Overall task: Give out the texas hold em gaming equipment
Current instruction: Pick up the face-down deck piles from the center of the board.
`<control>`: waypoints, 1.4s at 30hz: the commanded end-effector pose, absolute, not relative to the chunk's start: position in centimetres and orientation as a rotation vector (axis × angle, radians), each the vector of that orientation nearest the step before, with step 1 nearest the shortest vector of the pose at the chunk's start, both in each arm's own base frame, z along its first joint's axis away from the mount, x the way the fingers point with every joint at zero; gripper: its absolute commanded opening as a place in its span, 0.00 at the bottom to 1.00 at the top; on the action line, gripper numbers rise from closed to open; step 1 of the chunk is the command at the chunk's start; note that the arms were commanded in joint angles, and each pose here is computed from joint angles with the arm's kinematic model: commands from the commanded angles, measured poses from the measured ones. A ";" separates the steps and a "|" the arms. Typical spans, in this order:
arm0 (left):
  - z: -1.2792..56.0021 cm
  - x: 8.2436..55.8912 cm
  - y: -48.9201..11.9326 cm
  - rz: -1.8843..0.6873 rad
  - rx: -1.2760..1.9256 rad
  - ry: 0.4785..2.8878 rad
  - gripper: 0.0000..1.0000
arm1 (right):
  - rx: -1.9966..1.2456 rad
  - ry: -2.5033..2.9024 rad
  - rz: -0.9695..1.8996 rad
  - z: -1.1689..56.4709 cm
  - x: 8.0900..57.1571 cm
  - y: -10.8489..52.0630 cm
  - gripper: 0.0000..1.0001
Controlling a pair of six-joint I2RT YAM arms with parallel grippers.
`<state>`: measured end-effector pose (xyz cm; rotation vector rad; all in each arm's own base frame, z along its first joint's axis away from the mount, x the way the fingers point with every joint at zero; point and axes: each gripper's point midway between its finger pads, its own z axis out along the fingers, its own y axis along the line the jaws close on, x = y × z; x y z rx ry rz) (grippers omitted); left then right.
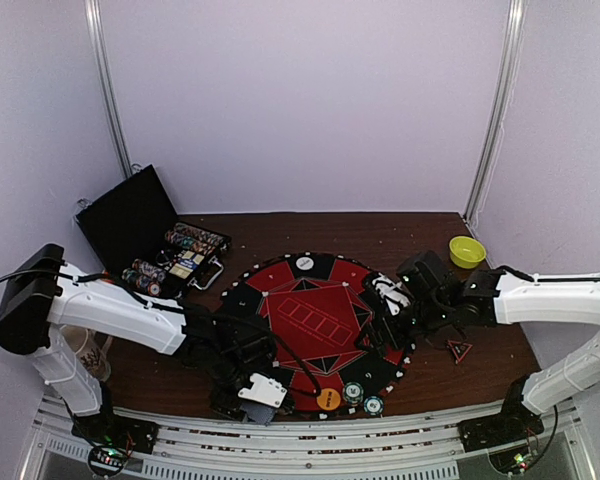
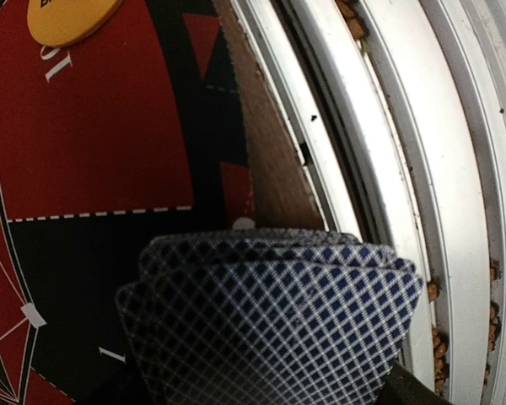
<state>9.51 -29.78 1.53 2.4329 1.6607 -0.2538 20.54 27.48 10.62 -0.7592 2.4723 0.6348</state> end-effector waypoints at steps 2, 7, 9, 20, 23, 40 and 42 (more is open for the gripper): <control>1.4 9.0 -30.5 -0.328 2.457 1.639 0.78 | -0.776 2.473 0.626 10.4 20.5 27.5 0.89; 0.8 8.8 -30.0 -0.330 2.493 1.617 0.83 | -0.778 2.471 0.631 10.3 20.5 27.7 0.89; 0.4 8.8 -30.0 -0.334 2.503 1.619 0.82 | -0.778 2.474 0.629 10.3 20.6 27.8 0.89; 0.0 8.8 -30.7 -0.362 2.483 1.582 0.57 | -0.754 2.455 0.642 11.5 20.8 27.9 0.89; 0.7 9.1 -31.0 -0.356 2.463 1.579 0.53 | -0.734 2.447 0.657 11.9 21.1 28.1 0.89; 9.2 15.2 -31.2 -0.237 1.934 1.914 0.54 | -0.466 2.249 1.081 20.9 25.0 32.5 0.90; 10.5 15.8 -31.4 -0.228 1.865 1.943 0.54 | -0.459 2.228 1.108 21.7 25.8 33.4 0.90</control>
